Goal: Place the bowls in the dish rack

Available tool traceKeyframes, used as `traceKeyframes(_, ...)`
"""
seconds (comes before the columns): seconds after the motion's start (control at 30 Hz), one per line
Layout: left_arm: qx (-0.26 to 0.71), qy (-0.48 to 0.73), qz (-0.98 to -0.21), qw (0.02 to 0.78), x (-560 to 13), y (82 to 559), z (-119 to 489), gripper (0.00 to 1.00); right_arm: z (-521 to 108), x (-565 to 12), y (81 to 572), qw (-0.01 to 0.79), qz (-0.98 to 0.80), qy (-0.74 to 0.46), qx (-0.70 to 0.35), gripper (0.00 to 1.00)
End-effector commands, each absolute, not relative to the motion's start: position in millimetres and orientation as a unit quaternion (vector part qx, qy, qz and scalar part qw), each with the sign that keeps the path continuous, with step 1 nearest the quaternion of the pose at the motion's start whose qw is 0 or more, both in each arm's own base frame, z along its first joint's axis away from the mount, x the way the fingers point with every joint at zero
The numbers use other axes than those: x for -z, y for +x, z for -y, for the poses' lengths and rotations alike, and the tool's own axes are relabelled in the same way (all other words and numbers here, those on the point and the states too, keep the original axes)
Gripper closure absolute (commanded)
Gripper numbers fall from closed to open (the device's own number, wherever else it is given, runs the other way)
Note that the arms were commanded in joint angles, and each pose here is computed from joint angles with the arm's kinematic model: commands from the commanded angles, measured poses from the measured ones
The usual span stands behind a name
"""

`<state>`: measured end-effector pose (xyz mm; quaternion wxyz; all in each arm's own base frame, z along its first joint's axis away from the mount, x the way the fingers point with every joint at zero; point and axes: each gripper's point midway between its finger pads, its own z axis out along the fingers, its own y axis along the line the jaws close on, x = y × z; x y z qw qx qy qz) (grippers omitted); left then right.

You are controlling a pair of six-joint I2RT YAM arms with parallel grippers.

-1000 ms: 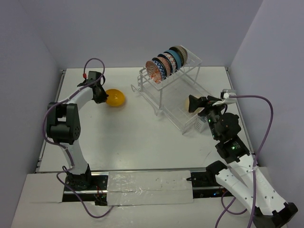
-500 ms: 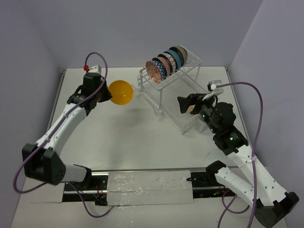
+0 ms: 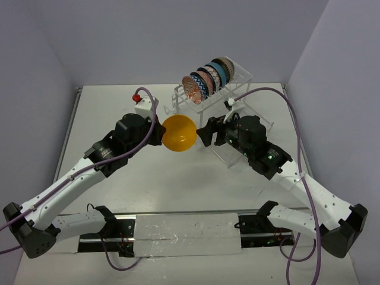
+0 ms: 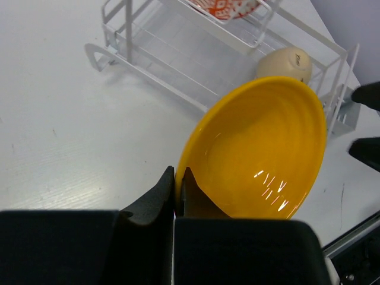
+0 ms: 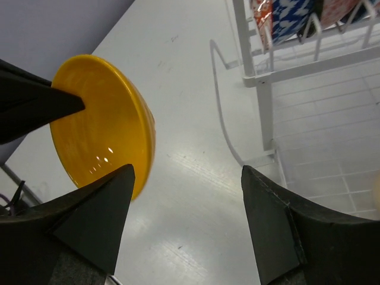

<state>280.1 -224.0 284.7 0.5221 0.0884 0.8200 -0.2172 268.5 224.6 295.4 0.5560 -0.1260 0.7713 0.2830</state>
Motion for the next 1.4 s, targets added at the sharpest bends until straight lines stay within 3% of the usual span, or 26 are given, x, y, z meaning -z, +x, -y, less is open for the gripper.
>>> traceKeyframes(0.0,0.228,0.106,-0.786,0.565,-314,280,238,1.0,-239,-324,267,0.561,-0.758,-0.118,-0.313,0.21)
traceKeyframes(0.43,0.236,0.138,-0.769,0.578,-325,273,262,1.0,-253,-318,269,0.546,-0.768,-0.13,-0.308,0.49)
traceKeyframes(0.67,0.256,0.147,-0.76,0.58,-336,270,267,1.0,-255,-310,272,0.542,-0.775,-0.138,-0.294,0.53)
traceKeyframes(0.83,0.26,0.153,-0.758,0.579,-339,267,268,1.0,-254,-307,274,0.545,-0.776,-0.137,-0.288,0.63)
traceKeyframes(0.97,0.263,0.155,-0.757,0.578,-340,265,268,0.98,-250,-305,276,0.548,-0.779,-0.135,-0.274,0.78)
traceKeyframes(1.0,0.261,0.156,-0.758,0.578,-339,265,268,0.96,-249,-306,276,0.551,-0.778,-0.133,-0.271,0.85)
traceKeyframes(1.1,0.25,0.15,-0.765,0.574,-334,268,266,0.74,-244,-306,276,0.557,-0.777,-0.132,-0.262,0.98)
traceKeyframes(1.13,0.246,0.145,-0.769,0.572,-333,270,265,0.49,-239,-304,279,0.561,-0.779,-0.126,-0.25,1.0)
traceKeyframes(1.27,0.208,0.104,-0.792,0.564,-323,281,254,0.08,-218,-296,285,0.574,-0.788,-0.111,-0.195,1.0)
traceKeyframes(1.37,0.175,0.054,-0.802,0.568,-320,290,236,0.01,-191,-292,293,0.594,-0.789,-0.089,-0.129,1.0)
